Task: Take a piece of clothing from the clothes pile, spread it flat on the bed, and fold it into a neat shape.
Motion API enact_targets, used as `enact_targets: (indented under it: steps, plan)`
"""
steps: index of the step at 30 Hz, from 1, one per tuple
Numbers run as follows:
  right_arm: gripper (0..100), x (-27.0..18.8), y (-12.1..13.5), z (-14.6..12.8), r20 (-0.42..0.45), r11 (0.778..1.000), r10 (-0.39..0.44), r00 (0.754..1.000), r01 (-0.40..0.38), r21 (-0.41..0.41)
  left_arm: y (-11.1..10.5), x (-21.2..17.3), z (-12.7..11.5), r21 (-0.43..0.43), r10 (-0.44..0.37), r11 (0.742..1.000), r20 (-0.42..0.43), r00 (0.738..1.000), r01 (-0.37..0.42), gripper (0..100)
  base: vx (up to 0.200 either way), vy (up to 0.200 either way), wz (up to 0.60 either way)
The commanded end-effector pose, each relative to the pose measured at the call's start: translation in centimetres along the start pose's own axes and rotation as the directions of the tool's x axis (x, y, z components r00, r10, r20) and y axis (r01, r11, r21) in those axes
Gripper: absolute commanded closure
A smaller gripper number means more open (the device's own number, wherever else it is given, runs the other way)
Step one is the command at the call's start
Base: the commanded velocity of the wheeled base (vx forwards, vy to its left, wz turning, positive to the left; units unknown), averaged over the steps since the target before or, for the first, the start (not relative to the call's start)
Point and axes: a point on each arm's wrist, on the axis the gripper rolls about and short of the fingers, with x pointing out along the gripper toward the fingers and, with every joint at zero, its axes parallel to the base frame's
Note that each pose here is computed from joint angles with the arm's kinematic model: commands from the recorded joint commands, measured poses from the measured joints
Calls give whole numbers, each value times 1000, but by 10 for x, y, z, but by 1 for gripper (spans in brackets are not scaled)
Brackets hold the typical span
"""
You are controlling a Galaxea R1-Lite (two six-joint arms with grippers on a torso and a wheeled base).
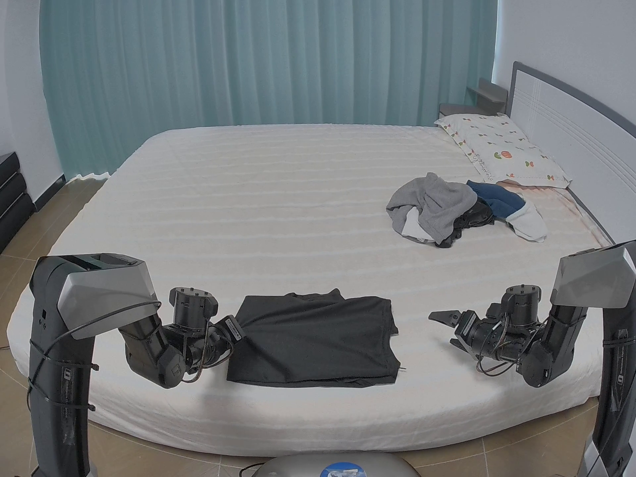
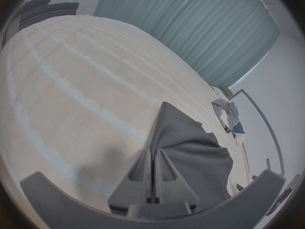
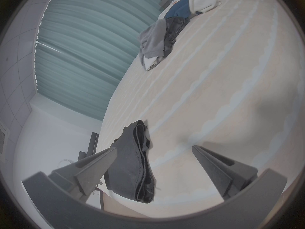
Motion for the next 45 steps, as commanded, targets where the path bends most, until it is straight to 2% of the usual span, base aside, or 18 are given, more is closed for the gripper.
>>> enact_targets:
  steps: [1,7,32,40,45]
  plan:
    - [0,4,7,-7,-8,1000,4,1000,-4,-17,-1,-1,0,0,-2,1000,2,1000,2,100,0,200,0]
    - [0,8,13,-14,0,999,-5,1000,5,-32,0,-1,0,-1,0,1000,-1,1000,0,100,0,200,0]
    - [0,8,15,-15,-1,999,0,1000,0,-35,-1,-8,-6,5,19,1000,-7,1000,-19,100,0,200,0]
    - [0,8,14,-15,-2,999,-1,1000,1,-34,-5,-14,-14,18,16,1000,-29,999,-15,100,0,0,0]
    - [0,7,14,-16,-3,999,-2,1000,2,-34,-5,-14,-14,-2,16,1000,-29,999,-16,100,0,0,0]
